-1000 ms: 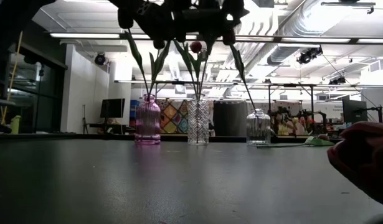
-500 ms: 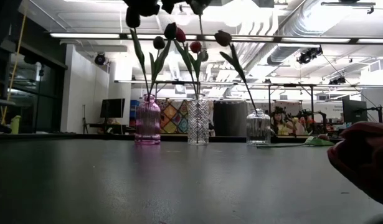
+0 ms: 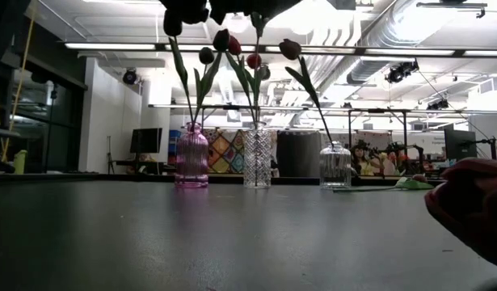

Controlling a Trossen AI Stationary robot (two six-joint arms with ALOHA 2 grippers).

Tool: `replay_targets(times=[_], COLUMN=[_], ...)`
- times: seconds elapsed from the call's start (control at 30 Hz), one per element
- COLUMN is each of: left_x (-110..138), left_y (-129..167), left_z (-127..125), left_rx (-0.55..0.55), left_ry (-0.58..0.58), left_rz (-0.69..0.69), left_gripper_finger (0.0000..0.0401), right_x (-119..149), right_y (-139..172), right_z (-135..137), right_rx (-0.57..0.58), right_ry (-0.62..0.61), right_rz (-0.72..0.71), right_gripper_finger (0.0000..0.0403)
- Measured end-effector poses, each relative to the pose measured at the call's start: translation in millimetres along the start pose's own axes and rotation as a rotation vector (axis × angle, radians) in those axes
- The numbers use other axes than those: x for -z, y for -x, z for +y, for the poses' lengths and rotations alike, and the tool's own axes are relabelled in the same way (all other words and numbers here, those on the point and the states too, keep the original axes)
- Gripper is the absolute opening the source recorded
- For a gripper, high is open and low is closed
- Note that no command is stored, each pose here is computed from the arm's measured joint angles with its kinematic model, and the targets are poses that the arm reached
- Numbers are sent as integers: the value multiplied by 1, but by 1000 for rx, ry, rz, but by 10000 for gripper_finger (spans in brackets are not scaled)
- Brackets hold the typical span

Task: Sort flowers into vase by color
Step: Put the red tulip into the left transparent flower vase

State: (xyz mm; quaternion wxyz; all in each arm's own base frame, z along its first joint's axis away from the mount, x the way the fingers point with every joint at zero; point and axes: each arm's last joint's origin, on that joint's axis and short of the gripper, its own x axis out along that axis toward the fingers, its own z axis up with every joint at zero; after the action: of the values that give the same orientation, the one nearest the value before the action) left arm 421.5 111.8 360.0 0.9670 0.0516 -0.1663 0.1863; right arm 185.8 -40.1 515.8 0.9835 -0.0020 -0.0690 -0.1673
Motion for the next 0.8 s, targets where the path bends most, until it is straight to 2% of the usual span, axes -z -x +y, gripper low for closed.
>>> replay_targets(times=[0.23,0.4,0.57,0.63,0.8], left_x=[-1,-2,-3,-3,-3], left_y=[2,3,4,5,5], left_z=[-12,-22,-31,-33,-35], left_rx=[32,106,139,143,148], left_ry=[-95,-178,-282,-320,-376], left_rz=[-3,-17,-29,-32,-34], left_gripper_finger=[196,196,196,196,196], right_x=[0,7,18,23,37], right_y=[0,-5,-16,-23,-43], right_z=[0,-4,-7,-9,-19], right_rx=[14,183,268,261,149], right_ry=[-4,-35,-86,-117,-235], right_rz=[2,46,101,125,189], right_gripper_finger=[271,271,271,271,271])
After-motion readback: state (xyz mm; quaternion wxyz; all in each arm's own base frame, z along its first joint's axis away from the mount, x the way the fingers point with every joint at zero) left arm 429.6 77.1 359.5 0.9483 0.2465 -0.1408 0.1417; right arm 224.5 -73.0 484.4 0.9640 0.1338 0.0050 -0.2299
